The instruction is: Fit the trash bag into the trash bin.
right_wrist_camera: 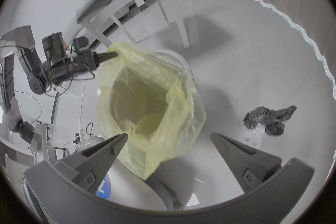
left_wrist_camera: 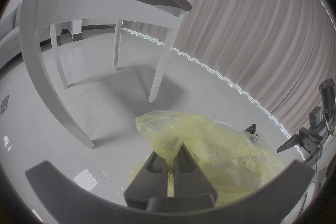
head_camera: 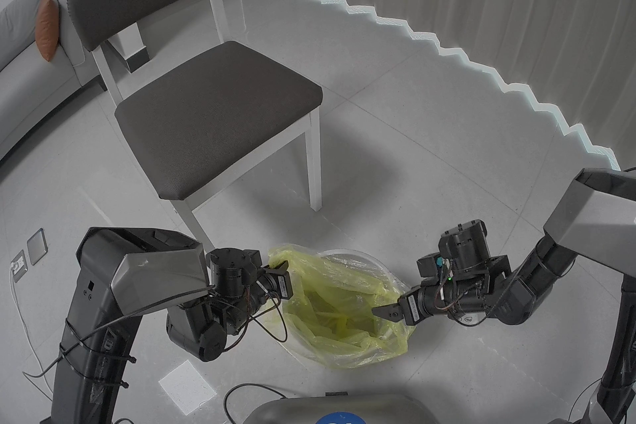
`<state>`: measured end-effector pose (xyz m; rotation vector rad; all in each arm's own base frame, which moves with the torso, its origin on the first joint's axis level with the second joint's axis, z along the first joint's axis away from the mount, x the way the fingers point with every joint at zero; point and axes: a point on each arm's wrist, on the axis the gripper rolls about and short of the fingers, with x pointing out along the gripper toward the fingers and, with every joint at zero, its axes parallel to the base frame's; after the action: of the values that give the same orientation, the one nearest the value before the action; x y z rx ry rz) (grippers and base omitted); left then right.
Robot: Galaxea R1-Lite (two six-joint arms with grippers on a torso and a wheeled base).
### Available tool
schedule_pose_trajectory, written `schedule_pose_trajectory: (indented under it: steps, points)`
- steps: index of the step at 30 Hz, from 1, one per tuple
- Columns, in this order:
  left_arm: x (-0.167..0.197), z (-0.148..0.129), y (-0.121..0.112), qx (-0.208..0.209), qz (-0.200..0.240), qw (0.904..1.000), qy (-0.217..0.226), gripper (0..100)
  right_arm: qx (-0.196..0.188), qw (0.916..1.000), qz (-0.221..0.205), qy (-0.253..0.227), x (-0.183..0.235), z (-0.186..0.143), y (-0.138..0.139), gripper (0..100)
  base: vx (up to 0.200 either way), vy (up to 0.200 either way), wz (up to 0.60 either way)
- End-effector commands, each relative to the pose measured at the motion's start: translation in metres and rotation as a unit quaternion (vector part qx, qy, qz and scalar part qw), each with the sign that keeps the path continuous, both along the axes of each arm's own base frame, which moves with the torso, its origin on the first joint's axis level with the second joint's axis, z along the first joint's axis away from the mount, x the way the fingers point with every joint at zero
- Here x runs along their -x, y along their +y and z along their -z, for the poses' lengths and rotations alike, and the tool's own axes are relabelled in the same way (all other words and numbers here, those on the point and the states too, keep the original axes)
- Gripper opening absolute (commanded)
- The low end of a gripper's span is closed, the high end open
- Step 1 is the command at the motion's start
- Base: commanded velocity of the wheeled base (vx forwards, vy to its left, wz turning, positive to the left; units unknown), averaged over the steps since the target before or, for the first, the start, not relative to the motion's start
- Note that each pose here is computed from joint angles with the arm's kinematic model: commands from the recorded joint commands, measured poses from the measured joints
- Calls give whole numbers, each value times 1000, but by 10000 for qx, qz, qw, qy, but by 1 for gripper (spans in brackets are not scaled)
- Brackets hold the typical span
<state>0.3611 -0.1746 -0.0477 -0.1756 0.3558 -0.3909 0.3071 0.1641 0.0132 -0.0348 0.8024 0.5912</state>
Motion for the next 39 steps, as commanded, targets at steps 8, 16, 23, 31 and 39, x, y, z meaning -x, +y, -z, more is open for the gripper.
schedule_pose_trajectory:
  steps: [8,16,23,31,39]
  points:
    - [1,-2,2,19,5,10000,-12,100,166,9985,-393,-340,-39,-25,45,100,0,0,0]
    - [14,-2,8,38,12,10000,-46,100,720,9929,-638,-704,-51,-15,54,100,0,0,0]
    - [20,-3,15,32,14,10000,28,100,1028,9868,-812,-950,-63,-1,67,100,0,0,0]
    - [34,-9,17,294,77,9995,18,100,1394,9780,-884,-1273,-74,13,81,100,0,0,0]
    - [39,-18,16,524,31,9986,72,100,1458,9759,-961,-1313,-76,18,83,100,0,0,0]
